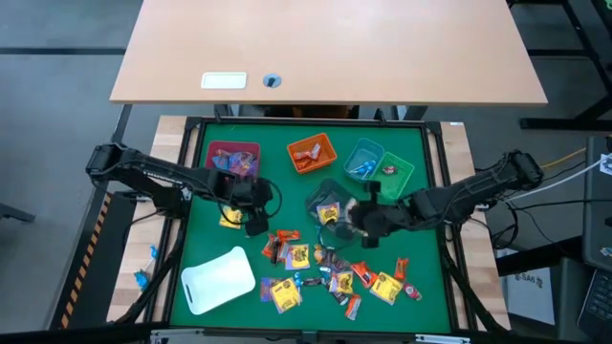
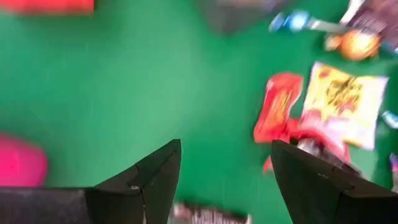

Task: Sort candy
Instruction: Put the yellow candy pack into the black bin

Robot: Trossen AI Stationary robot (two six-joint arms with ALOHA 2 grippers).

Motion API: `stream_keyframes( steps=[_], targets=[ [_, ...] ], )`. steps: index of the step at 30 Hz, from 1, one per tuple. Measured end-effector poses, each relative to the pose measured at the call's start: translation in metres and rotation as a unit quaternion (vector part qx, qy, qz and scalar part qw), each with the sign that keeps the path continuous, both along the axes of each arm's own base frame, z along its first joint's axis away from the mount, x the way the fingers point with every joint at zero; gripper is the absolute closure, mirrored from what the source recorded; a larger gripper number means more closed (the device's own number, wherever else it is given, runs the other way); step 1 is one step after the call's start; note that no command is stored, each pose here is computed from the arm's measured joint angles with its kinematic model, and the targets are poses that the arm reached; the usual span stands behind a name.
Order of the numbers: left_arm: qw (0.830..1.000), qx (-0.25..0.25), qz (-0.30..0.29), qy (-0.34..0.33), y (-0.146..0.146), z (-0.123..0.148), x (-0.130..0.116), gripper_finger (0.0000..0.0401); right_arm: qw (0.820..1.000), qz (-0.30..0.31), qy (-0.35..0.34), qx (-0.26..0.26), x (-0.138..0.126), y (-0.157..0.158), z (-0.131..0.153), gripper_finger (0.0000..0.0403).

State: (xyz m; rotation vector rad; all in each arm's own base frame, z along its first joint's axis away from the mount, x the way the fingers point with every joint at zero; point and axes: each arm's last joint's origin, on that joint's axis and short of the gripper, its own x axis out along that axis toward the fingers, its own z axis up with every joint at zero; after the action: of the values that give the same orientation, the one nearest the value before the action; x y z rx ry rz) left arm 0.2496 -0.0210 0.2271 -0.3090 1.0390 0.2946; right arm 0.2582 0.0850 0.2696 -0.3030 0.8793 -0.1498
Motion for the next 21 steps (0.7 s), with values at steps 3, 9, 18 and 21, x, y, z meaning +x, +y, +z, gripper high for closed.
stream_keyframes(
  steps=[3, 9, 18, 21],
  targets=[
    [0.998, -0.018, 0.039, 0.042, -0.003, -0.004, -0.008, 0.0165, 0.999, 0.009, -0.026, -0.017, 0.011, -0.010, 0.003, 0.0400],
    [0.988, -0.035, 0.103, 0.108, -0.008, -0.009, -0.022, 0.0164, 0.999, -0.011, -0.026, -0.037, 0.018, -0.034, 0.004, 0.0400],
    [0.976, -0.032, 0.142, 0.161, -0.007, -0.011, -0.034, 0.0164, 0.999, 0.008, -0.012, 0.038, 0.022, -0.053, 0.003, 0.0400],
    [0.976, -0.032, 0.143, 0.163, -0.007, -0.011, -0.034, 0.0164, 0.999, 0.010, -0.011, 0.045, 0.023, -0.055, 0.003, 0.0400]
  ],
)
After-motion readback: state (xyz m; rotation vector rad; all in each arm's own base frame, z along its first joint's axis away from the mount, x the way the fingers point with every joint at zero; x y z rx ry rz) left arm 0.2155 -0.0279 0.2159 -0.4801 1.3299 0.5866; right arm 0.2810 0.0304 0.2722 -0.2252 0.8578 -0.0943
